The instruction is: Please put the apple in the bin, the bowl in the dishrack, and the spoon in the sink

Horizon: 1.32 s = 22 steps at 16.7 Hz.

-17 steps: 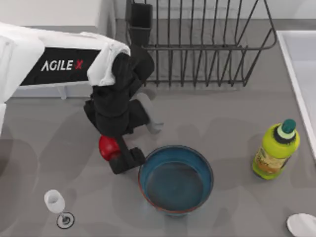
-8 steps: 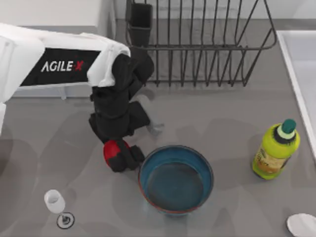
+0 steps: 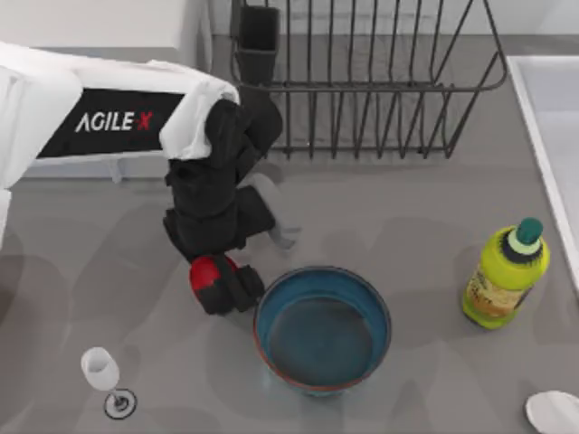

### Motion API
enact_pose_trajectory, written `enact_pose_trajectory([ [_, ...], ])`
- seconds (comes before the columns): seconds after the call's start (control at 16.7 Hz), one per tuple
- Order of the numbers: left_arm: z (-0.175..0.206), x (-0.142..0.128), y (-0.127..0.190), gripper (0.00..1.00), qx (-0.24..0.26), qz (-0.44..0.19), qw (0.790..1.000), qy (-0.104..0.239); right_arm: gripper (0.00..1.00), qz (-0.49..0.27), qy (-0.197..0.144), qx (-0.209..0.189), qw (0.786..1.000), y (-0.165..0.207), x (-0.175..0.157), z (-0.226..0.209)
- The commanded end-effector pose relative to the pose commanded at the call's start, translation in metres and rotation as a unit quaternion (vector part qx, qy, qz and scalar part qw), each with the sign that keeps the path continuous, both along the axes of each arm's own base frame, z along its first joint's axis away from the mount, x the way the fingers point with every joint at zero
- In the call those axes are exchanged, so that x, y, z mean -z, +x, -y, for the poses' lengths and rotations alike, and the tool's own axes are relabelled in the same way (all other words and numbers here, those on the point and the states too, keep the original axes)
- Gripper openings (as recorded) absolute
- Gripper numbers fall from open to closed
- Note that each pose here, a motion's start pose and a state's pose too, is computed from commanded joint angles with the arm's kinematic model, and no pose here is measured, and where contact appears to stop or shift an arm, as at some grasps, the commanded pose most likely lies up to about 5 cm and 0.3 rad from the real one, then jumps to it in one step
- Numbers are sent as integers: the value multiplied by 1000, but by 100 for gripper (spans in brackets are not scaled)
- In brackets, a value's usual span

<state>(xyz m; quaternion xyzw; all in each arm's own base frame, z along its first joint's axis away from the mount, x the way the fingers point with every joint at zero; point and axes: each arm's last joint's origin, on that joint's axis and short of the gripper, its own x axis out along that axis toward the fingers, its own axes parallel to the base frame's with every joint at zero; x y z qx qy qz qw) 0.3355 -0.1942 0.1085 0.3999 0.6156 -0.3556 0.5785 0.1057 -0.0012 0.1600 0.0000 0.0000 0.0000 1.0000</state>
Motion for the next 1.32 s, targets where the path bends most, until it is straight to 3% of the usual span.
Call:
enact_pose_trajectory([
  [0.36, 4, -17, -1, 0, -5, -5, 1000, -14, 100, 0, 0, 0, 1000, 0, 0, 0],
  [0.84, 2, -101, -4, 0, -5, -10, 1000, -11, 100, 0, 0, 0, 1000, 0, 0, 0],
  [1.32, 1, -101, -4, 0, -21, -8, 1000, -14, 100, 0, 0, 0, 1000, 0, 0, 0],
])
